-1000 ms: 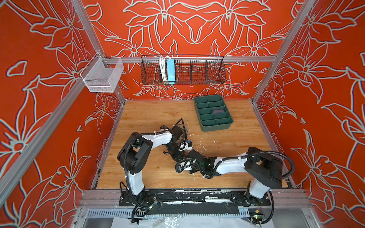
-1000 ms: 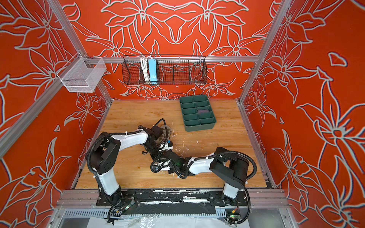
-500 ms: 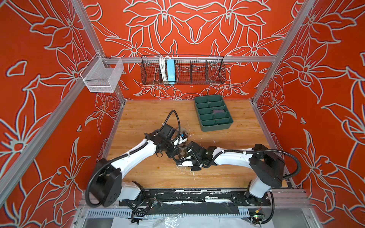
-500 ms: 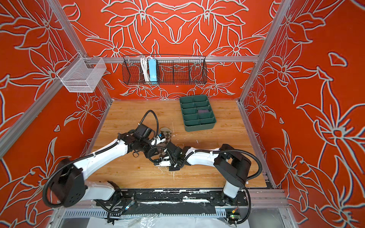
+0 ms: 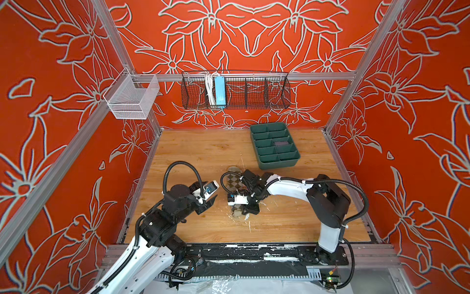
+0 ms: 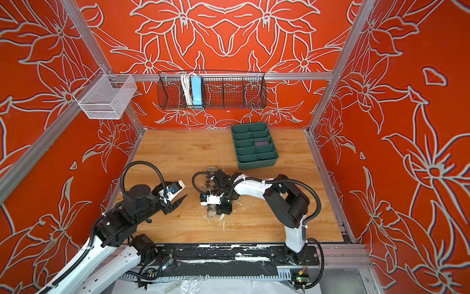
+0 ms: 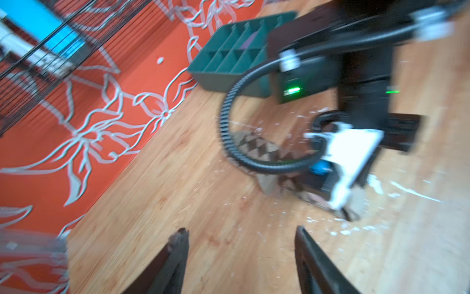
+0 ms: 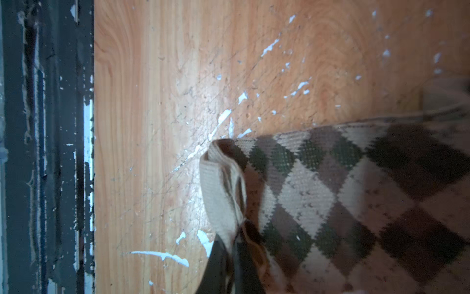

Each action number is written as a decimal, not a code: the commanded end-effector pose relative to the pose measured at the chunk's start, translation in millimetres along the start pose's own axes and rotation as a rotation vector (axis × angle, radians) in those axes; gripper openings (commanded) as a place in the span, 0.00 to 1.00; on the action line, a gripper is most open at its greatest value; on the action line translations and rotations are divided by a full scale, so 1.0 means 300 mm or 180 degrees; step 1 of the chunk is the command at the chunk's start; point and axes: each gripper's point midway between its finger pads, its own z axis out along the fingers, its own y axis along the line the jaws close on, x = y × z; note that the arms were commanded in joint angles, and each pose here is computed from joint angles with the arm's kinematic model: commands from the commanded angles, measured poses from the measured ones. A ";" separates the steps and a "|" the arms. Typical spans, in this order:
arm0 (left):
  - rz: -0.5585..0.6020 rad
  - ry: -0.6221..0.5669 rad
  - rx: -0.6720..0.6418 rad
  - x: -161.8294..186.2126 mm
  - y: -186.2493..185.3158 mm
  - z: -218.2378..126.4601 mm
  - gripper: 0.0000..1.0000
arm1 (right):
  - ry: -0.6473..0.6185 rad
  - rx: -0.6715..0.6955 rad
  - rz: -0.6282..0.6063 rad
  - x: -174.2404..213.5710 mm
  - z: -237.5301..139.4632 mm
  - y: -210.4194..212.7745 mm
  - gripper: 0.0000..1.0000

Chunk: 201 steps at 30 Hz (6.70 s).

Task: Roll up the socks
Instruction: 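Lift the left gripper off the cuff and regrasp the rolled edge beside the right gripper, then lift the right gripper and regrasp the rolled cuff edge farther along, then lift the left gripper and pinch the rolled cuff again beside the right gripper, then lift the right gripper and pinch the rolled cuff again, rolling it over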

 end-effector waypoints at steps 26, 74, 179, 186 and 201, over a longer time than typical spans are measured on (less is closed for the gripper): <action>0.1644 0.1104 0.0982 0.295 -0.500 0.430 0.58 | 0.0225 -0.0563 0.0614 0.057 0.091 -0.098 0.09; -0.0397 0.2488 0.2929 0.356 -0.563 0.349 0.02 | -0.0846 0.2545 -0.1837 0.009 -0.356 0.253 0.51; 0.0872 0.1911 0.2068 0.348 -0.507 0.286 0.00 | -0.1778 0.2887 0.1040 0.119 -0.683 -0.234 0.41; 0.0422 0.2194 0.2509 0.338 -0.530 0.332 0.01 | -0.2402 0.2988 0.0124 0.144 -0.783 0.054 0.39; -0.0113 0.2698 0.2786 0.370 -0.533 0.399 0.03 | -0.0923 0.2859 -0.1677 -0.041 -0.205 0.112 0.50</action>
